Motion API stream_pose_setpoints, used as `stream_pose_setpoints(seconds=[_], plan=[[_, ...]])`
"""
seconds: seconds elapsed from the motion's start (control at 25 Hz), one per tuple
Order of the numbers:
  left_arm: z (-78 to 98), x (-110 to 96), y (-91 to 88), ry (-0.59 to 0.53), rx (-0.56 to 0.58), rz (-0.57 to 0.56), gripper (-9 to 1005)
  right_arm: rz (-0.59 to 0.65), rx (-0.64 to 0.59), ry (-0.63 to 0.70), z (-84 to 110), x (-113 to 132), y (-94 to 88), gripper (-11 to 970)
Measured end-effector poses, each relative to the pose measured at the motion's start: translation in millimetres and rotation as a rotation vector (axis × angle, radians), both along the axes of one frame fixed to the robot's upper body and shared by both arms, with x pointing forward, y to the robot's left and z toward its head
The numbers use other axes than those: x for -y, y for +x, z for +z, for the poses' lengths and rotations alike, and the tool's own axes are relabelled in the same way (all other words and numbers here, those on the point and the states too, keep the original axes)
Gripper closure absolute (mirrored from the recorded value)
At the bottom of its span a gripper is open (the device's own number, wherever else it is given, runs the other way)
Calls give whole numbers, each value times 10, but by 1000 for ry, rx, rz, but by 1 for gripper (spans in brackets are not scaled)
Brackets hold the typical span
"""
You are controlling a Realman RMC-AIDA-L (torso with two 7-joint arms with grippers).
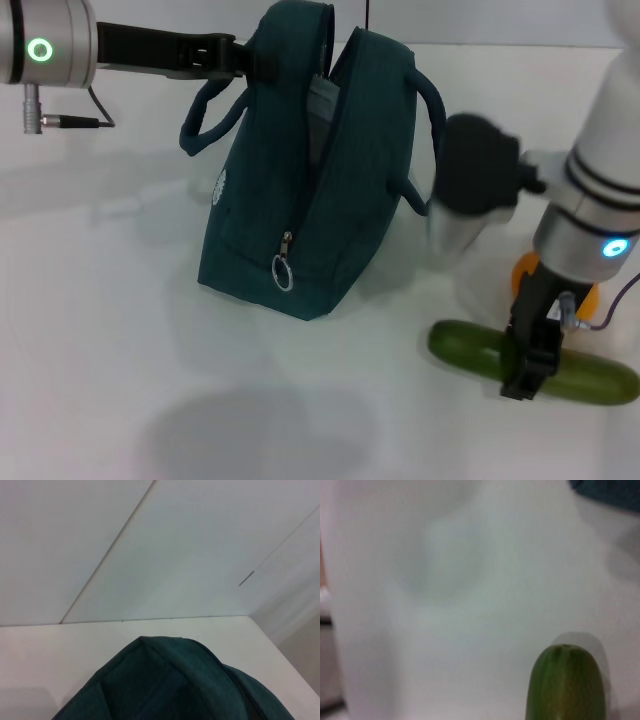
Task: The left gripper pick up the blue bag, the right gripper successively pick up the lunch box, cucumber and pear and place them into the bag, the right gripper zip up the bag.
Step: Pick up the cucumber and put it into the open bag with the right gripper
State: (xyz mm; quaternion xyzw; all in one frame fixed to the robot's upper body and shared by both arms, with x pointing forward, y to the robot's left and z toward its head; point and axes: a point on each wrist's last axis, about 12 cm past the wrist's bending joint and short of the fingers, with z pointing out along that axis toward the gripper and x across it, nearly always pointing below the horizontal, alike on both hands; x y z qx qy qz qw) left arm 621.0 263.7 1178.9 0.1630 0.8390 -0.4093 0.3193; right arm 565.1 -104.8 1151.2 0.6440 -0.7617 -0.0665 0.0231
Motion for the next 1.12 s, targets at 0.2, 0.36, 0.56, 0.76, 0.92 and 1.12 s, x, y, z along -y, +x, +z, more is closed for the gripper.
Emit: stream_pose_setpoints(seconds=[0.2,0.36,0.56,0.76,0.92,1.12], plan=[[-14,-13,-12,0,-4,2,912,-123,-95,265,168,394,121,363],[-43,7,-32,-15,-25,6,912,-234,-182,753,418,1029,136,361],[-14,42,-52,-51,-30,-14,911,-222,-7,1435,586,1657,33,358],[48,53,-52,-84,-19,-31,911,-156,305,1740,456,1763,-109,356],[78,83,-32,-85,-15,-39,910,-55,492,1849,328,1549,-130,354],[92,107,-22,-90,-24,-40,910,75,554,1821,163,1084,-53,352]])
